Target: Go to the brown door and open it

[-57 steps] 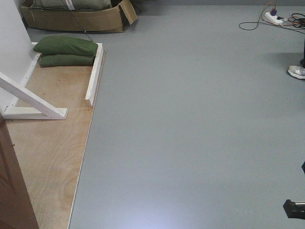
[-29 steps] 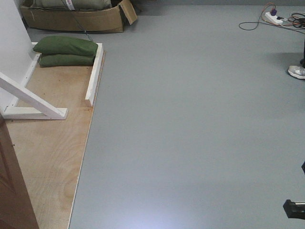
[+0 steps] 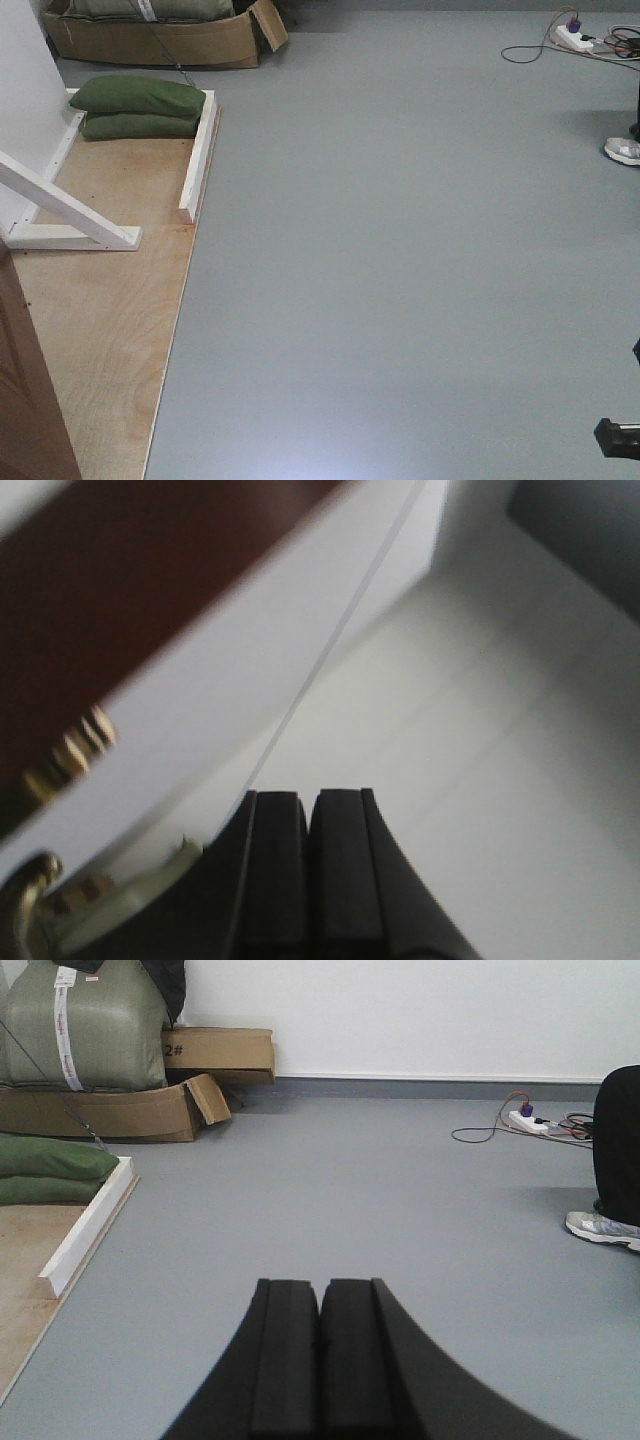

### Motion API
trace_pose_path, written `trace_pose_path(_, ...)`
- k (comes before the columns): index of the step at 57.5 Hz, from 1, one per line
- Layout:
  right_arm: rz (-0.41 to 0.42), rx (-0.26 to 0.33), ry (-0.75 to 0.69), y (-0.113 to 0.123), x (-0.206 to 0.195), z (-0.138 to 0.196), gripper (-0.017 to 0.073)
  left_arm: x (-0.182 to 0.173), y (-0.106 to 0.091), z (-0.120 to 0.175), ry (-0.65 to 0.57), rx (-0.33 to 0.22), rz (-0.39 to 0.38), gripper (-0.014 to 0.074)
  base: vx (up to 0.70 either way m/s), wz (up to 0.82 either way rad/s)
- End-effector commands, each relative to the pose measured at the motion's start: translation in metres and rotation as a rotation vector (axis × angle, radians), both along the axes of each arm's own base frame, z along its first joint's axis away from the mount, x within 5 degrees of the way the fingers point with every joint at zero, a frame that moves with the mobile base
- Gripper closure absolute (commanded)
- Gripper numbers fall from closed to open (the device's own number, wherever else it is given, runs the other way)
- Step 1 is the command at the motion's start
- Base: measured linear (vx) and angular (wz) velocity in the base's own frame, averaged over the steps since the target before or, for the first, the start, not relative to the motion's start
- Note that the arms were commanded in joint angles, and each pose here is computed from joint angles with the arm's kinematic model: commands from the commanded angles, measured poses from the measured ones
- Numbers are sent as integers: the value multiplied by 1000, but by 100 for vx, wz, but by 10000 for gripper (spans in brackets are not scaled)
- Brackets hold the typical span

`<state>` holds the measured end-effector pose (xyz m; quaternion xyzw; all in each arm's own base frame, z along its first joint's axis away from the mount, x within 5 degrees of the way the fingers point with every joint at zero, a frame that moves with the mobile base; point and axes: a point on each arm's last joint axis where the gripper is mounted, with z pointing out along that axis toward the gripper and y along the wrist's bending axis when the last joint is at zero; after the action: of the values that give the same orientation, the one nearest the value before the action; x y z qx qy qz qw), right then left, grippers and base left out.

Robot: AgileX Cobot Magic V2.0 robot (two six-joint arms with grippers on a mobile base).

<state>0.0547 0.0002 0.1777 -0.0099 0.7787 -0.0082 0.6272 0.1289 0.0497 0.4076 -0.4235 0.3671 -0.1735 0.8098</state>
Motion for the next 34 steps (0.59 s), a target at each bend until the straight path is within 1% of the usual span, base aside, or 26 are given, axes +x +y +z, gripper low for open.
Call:
trace_pose_path(1, -3, -12, -65, 0, 2, 5, 559, -12, 7, 35, -81, 25, 134, 600, 0, 0)
trace_pose_path(9, -3, -12, -65, 0, 2, 5, 559, -26, 7, 71, -72, 156, 226, 600, 0, 0)
trace_pose_path(13, -3, -12, -65, 0, 2, 5, 559, -33, 9, 85, -71, 198, 288, 600, 0, 0)
trace_pose_path(15, -3, -12, -65, 0, 2, 5, 559, -34, 10, 89, -70, 203, 319, 600, 0, 0)
trace_pose_path(17, -3, -12, -65, 0, 2, 5, 559, -36, 12, 92, -78, 189, 344, 600, 0, 0)
trace_pose_path(22, -3, -12, -65, 0, 2, 5, 559, -38, 18, 96, -103, 81, 376, 600, 0, 0)
trace_pose_path(24, -3, -12, -65, 0, 2, 5, 559, -39, 20, 96, -107, 24, 393, 600, 0, 0)
trace_pose_path(26, -3, -12, -65, 0, 2, 5, 559, -39, 22, 95, -109, -17, 406, 600, 0, 0)
trace_pose_path(30, -3, -12, -65, 0, 2, 5, 559, -35, 25, 92, -100, -62, 426, 600, 0, 0)
trace_pose_path(34, -3, -12, -65, 0, 2, 5, 559, -31, 26, 89, -78, -89, 432, 600, 0, 0)
